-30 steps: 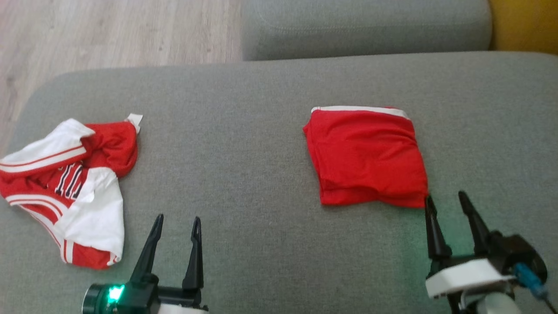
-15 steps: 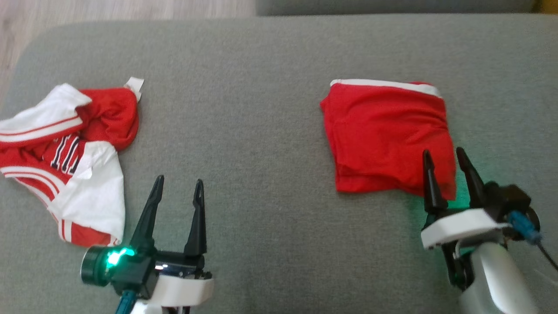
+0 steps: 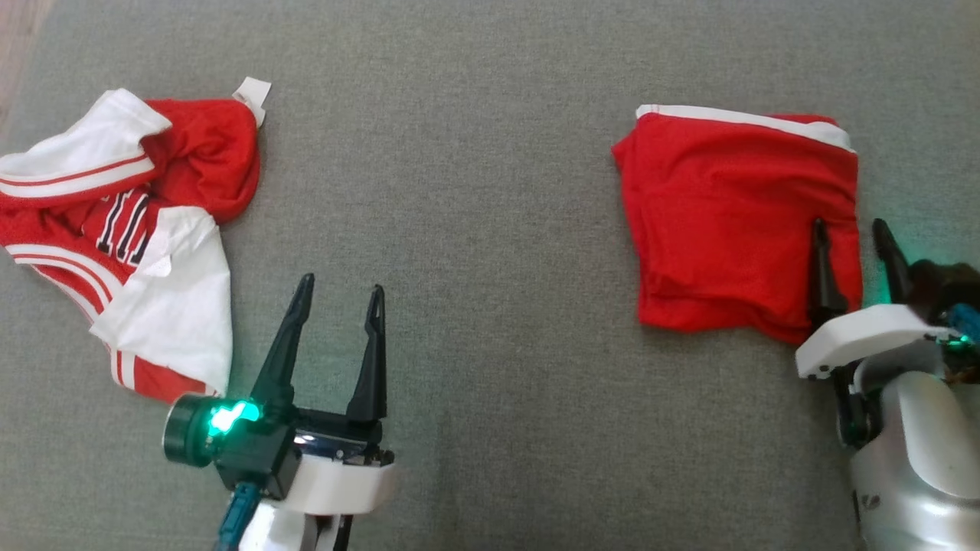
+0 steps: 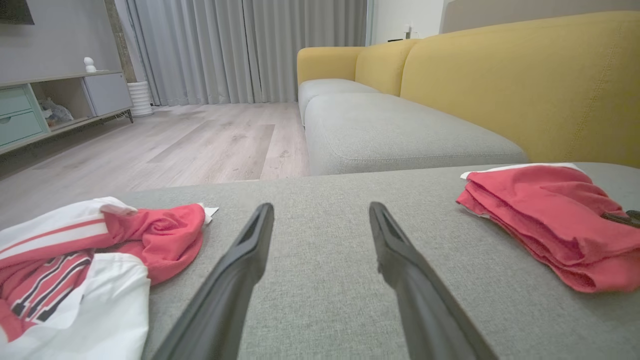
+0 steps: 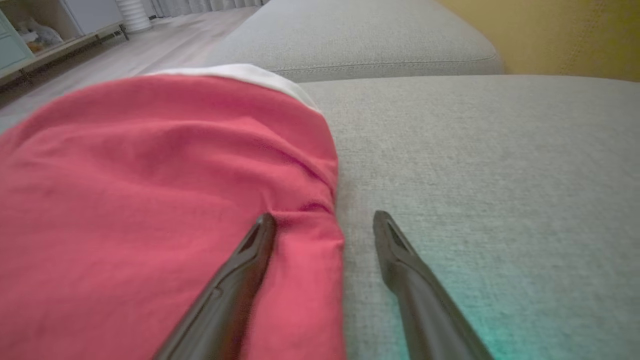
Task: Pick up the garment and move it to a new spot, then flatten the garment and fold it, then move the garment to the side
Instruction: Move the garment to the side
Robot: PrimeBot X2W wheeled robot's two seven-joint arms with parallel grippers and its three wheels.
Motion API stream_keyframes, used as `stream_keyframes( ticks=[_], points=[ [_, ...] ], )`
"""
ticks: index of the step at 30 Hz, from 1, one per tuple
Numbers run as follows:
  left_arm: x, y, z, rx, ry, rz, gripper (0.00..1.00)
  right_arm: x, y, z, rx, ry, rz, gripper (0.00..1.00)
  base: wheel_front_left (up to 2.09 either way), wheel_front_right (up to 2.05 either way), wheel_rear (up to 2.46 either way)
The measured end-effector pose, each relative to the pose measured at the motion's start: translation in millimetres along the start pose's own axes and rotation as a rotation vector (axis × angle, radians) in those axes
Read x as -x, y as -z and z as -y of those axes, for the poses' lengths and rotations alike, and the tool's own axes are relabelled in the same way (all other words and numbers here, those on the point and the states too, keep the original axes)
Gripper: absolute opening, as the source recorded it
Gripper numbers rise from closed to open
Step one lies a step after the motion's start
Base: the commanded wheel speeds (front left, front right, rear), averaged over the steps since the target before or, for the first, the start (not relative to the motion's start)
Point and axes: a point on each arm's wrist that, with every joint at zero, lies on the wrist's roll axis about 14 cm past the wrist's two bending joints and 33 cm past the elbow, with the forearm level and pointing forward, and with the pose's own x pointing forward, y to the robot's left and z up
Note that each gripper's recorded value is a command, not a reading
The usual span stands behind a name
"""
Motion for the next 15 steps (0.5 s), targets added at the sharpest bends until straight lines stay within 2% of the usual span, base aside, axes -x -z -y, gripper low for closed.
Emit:
stream_keyframes(
  ticks=[5,6,8,12,15],
  points=[
    [-3.2,4.3,2.5,0.012,0.005,-0.011,1.00,-3.6,5.8,-3.0,0.005,-0.010,-0.056,1.00,0.00,0.00,0.00],
    [-4.9,4.2,3.7,0.013,0.009,-0.009,1.00,-3.9,6.1,-6.7,-0.007,-0.021,-0.064,0.76,0.00,0.00,0.00],
    [-9.3,3.4,6.5,0.014,0.020,-0.004,1.00,-4.1,4.6,-11.1,-0.014,-0.041,-0.069,0.00,0.00,0.00,0.00],
    [-18.2,2.6,13.7,0.021,0.045,0.005,1.00,-2.1,-1.2,-7.0,0.017,-0.058,-0.066,0.00,0.00,0.00,0.00],
    [-25.9,2.2,22.4,0.031,0.075,0.013,1.00,5.5,-1.5,15.6,0.072,-0.030,-0.086,0.00,0.00,0.00,0.00]
  ],
)
